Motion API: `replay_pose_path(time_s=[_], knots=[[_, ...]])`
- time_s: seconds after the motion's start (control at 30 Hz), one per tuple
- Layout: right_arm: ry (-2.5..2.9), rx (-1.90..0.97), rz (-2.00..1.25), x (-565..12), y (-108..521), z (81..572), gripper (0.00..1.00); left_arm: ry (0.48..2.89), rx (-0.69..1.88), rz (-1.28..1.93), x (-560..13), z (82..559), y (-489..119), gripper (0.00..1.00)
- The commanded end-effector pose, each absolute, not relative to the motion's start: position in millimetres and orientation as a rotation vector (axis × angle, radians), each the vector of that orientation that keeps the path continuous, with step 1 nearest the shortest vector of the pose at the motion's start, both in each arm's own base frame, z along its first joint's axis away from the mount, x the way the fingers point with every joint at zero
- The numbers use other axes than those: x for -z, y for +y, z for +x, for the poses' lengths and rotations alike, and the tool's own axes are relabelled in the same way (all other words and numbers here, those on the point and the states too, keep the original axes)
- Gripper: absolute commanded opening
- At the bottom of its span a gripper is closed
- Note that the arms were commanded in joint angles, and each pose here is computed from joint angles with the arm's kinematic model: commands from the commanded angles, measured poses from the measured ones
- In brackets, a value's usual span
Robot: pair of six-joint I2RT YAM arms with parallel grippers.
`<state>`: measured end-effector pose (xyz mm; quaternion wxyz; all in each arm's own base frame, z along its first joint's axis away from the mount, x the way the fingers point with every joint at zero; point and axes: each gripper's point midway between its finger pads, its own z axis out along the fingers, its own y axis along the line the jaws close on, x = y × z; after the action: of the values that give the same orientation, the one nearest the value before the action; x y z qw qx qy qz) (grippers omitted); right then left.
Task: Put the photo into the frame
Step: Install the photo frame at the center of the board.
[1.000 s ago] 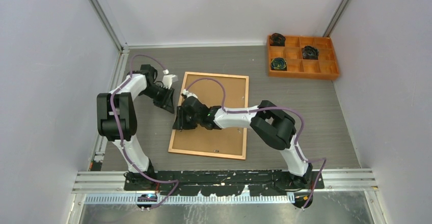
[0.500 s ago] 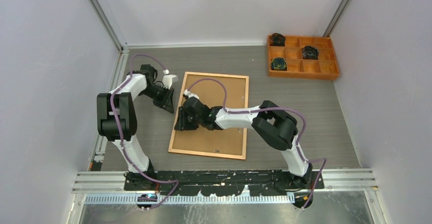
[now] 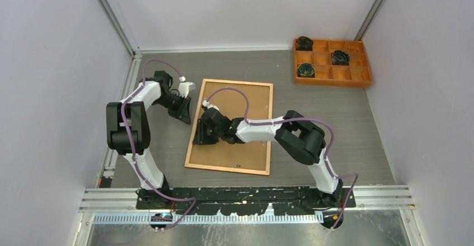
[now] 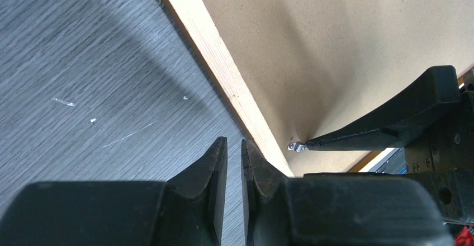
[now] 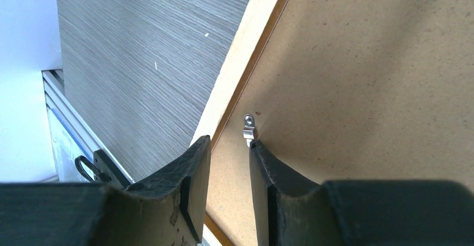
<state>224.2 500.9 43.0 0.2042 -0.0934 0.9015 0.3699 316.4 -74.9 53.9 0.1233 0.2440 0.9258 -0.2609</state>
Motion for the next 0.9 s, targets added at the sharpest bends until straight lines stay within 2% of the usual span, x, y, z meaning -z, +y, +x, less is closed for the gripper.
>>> replay_pose_path(time_s=[0.0, 0.87], knots=[[2.486, -1.057, -0.250, -49, 506, 225, 0.37, 2.688, 0.751, 0.733, -55, 318, -76, 0.16], [2.496, -1.148, -0.255, -49, 518, 233, 0.29, 2.688, 0.752, 0.787, -56, 313, -85, 0.15]])
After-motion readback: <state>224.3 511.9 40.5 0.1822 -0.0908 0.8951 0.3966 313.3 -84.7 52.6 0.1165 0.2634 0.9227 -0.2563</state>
